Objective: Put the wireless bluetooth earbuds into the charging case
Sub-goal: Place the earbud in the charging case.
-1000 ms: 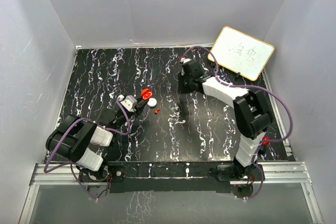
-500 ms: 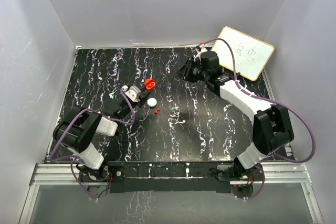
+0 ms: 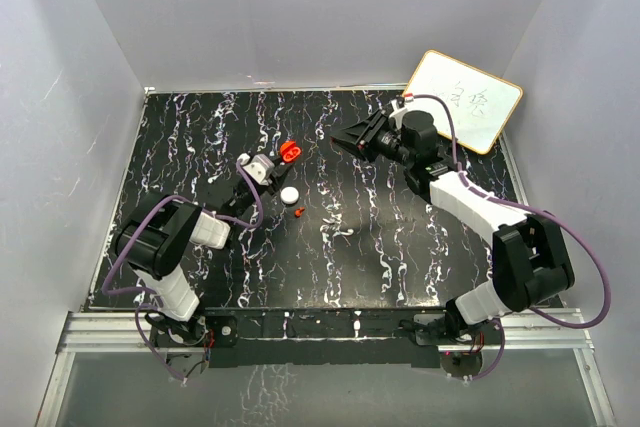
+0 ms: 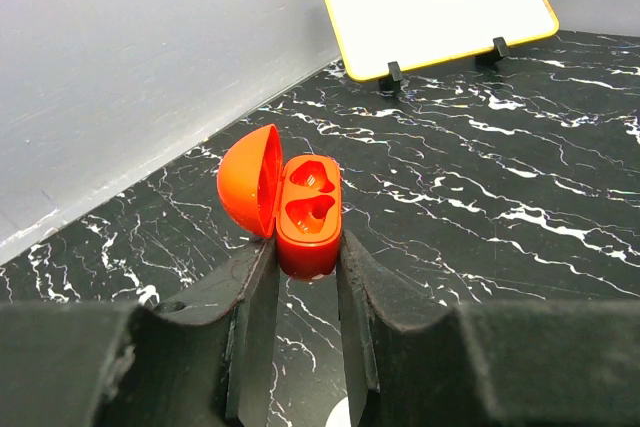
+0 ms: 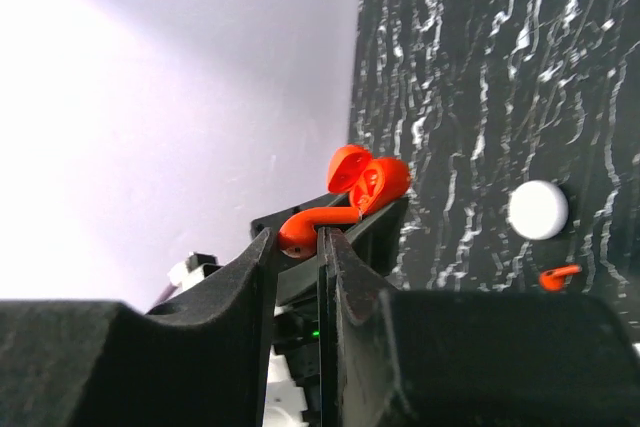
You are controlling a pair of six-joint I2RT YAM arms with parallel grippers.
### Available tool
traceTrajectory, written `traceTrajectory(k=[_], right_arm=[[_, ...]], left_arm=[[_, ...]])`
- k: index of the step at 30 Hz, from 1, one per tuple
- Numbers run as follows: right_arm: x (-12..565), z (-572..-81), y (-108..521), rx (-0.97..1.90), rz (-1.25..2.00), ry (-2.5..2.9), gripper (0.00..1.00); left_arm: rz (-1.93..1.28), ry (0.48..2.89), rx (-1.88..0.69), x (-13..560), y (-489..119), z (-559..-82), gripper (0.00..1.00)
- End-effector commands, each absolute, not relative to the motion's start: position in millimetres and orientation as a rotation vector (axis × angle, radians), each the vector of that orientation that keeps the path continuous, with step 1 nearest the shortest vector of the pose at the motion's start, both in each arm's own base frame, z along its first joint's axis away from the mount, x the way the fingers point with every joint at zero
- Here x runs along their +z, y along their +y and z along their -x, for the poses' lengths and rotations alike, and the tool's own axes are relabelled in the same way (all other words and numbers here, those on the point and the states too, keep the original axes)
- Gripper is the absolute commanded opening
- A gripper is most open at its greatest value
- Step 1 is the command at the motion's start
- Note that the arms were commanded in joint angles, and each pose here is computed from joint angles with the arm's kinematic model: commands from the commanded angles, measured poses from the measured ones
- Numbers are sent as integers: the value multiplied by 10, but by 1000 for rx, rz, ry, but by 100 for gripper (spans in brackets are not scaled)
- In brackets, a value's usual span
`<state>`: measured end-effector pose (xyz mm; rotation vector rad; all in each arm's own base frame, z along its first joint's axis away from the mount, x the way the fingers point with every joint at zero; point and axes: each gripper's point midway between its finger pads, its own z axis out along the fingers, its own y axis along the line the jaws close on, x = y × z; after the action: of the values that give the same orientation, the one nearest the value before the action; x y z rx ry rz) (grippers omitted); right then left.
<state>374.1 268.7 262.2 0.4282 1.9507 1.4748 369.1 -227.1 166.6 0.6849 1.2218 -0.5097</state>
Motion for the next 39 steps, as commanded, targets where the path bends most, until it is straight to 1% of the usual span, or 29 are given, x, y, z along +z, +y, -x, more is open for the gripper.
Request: traceTrajectory(k=[1,6,9,22,39], right_arm=[[2998,-3676,2748,1745,-504,1807,0],[3075,-3574,2783,1957,-559,1735,0],[3066,-3553,2792,2016,-590,1728,0],[3088,-3635,2756,1953,-702,1690,0],[3122,-3580,3210,2020,-752,1665,0]], left_arm=[[-673,989,-486,2247,-2291,-3660,0],[-677,976,-497,2285,-2320,-3668,0],[-676,973,-503,2304,-2326,-3671,0],[-673,949,-512,2391,-2364,-3704,0],[-657,940,-515,2441,-2416,-3763,0]])
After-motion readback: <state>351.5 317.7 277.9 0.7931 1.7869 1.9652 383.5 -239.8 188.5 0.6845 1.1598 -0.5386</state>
